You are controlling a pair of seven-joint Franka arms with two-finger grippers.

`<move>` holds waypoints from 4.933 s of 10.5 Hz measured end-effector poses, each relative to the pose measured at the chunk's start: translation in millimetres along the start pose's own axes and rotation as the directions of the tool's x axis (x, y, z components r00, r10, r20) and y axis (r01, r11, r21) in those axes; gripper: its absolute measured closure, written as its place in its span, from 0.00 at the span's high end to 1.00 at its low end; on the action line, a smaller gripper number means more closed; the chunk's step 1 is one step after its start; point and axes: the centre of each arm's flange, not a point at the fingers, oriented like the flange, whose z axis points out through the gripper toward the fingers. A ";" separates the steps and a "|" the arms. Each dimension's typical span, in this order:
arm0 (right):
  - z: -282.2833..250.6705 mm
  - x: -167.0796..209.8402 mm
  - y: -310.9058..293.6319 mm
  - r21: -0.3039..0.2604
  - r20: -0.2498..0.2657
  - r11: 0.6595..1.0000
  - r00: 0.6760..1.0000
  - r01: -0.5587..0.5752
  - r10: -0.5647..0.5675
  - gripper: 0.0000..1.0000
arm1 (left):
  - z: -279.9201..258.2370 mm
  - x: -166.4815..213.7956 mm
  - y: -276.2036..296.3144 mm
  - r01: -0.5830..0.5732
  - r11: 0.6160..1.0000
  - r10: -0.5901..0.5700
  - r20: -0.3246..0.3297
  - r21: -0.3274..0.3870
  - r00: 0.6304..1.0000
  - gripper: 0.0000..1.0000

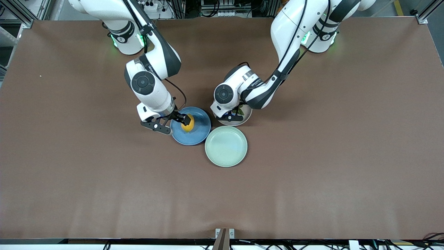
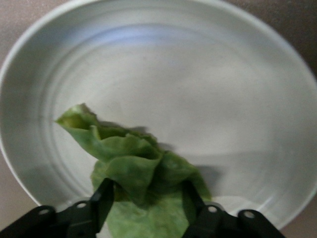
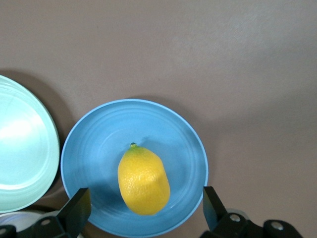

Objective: Pick lemon and lettuce from blue and beige plates
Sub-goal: 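Close the left gripper on lettuce while the right gripper grasps the lemon, then carry the lettuce and lemon away from the plates with both grippers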

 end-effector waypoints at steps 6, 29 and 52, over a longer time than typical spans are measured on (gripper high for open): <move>44.9 -17.6 -15.1 -0.003 -0.008 1.000 1.000 0.003 -0.003 1.00 | -5.5 -1.0 4.3 0.072 0.997 -0.072 -0.013 -0.013 0.997 0.05; 86.7 -5.4 -12.5 -0.054 -0.009 0.998 0.999 0.036 -0.036 0.62 | -223.4 122.2 -270.4 0.109 0.978 -0.162 -0.318 -0.180 0.934 0.05; -69.8 189.2 245.2 -0.103 0.173 0.883 0.882 0.458 -0.438 0.62 | -152.6 183.8 -364.2 0.059 0.997 -0.073 -0.308 -0.057 0.949 1.00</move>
